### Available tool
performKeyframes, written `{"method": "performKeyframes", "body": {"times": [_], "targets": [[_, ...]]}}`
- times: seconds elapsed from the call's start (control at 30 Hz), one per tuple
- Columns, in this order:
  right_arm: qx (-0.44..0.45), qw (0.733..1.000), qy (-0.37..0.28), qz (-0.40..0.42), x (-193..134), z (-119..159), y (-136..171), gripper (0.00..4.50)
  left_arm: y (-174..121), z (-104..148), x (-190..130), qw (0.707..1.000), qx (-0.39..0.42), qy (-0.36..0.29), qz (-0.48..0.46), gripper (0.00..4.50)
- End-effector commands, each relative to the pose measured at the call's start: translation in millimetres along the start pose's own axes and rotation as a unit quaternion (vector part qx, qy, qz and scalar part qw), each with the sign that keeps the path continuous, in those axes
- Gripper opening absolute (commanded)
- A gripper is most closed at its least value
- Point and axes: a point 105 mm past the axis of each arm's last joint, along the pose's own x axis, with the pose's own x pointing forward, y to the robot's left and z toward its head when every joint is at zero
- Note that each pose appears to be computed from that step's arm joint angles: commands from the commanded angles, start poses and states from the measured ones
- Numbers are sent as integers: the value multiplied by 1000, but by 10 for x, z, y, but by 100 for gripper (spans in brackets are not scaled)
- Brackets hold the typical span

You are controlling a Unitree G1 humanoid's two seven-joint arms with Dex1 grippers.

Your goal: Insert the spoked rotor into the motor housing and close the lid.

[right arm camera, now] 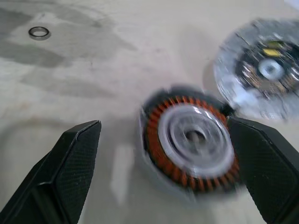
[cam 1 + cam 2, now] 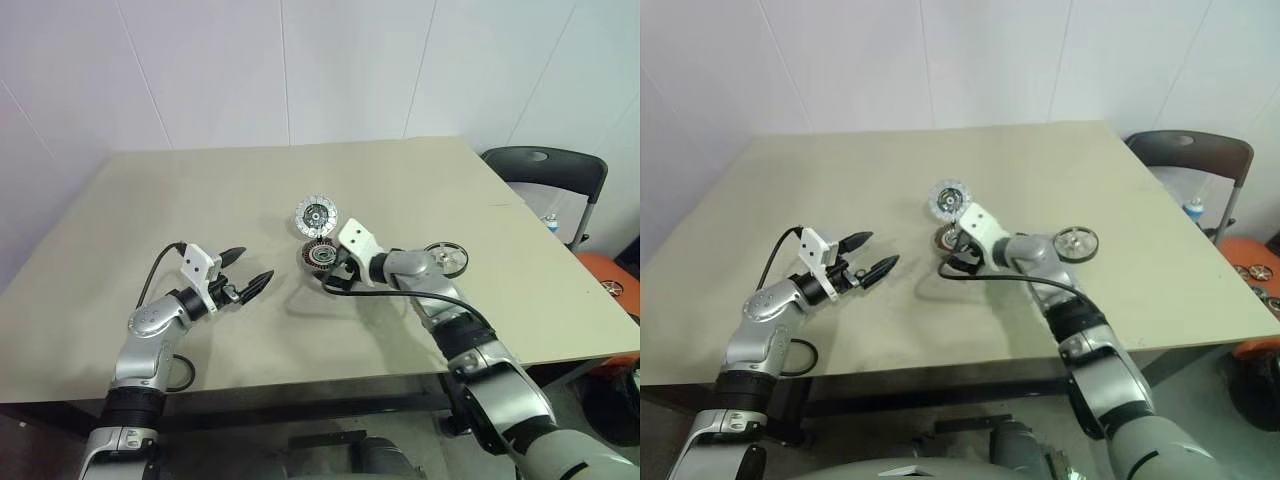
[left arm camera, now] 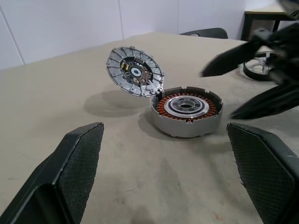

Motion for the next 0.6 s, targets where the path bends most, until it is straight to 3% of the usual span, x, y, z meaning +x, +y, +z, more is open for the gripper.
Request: {"method": "performKeyframes", "body": {"times": [0.03, 0.53, 0.6], "targets": [[-42, 999, 5, -5, 80, 86, -32, 448, -11, 151, 22, 999, 23, -22, -2, 450], [-40, 998, 39, -6, 67, -110, -45, 448, -29, 132, 12, 1000, 20, -21, 1, 450], [-39, 998, 40, -6, 63, -127, -43, 390, -27, 131, 14, 1000, 20, -20, 0, 450]]}}
